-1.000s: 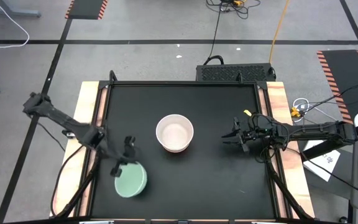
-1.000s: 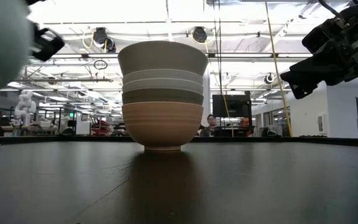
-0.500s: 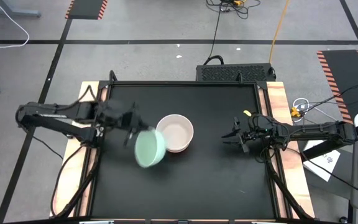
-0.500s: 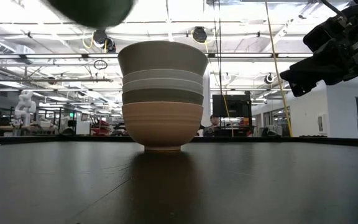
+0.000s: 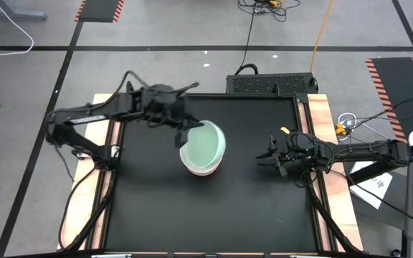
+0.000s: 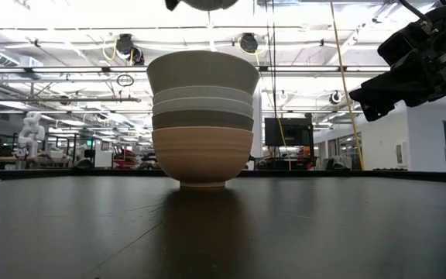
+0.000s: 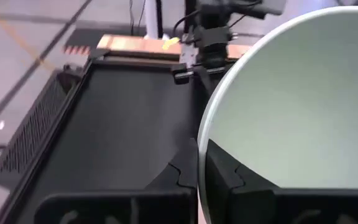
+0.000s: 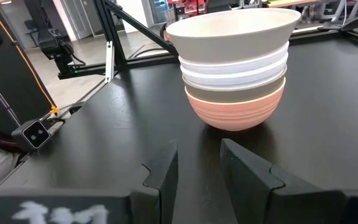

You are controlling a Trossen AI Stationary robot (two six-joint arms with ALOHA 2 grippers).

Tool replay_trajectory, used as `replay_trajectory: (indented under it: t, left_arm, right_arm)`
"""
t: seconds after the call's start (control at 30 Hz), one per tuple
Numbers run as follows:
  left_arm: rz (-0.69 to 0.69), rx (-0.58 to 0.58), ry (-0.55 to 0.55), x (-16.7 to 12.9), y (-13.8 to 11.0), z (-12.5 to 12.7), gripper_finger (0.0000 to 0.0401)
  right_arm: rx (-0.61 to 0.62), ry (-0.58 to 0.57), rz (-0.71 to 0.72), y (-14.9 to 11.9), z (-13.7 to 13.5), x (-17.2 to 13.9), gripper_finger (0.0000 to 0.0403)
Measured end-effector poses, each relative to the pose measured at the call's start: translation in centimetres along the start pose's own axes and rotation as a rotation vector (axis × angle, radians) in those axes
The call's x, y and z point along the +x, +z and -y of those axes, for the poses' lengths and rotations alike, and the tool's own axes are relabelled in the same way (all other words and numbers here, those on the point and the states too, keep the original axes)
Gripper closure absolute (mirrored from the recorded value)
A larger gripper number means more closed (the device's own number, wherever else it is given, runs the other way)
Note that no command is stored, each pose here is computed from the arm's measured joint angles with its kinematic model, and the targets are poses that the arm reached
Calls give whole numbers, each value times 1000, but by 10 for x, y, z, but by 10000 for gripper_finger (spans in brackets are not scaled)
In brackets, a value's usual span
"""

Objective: Nest bowls inside each other
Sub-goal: Stack the green bowl on top of the gray bowl

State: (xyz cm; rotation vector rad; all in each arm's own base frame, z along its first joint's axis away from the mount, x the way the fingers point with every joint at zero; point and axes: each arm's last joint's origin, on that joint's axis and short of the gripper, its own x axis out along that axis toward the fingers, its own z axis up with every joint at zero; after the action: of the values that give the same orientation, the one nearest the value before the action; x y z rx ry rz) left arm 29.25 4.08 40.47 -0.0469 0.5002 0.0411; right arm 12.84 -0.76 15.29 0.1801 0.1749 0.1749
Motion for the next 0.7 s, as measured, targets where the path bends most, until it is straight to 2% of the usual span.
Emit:
replay_trajectory:
  t: [0.33, 0.5, 0.7]
  left_arm:
    - [-346, -153, 126, 16, 31, -27, 396]
    - [-434, -178, 152, 20, 38, -33, 396]
    - [-503, -205, 148, 23, 34, -38, 396]
  right_arm:
    - [-3, 0, 0, 0, 0, 0, 289]
    - [-11, 0, 0, 0, 0, 0, 289]
    - [-11, 0, 0, 0, 0, 0, 289]
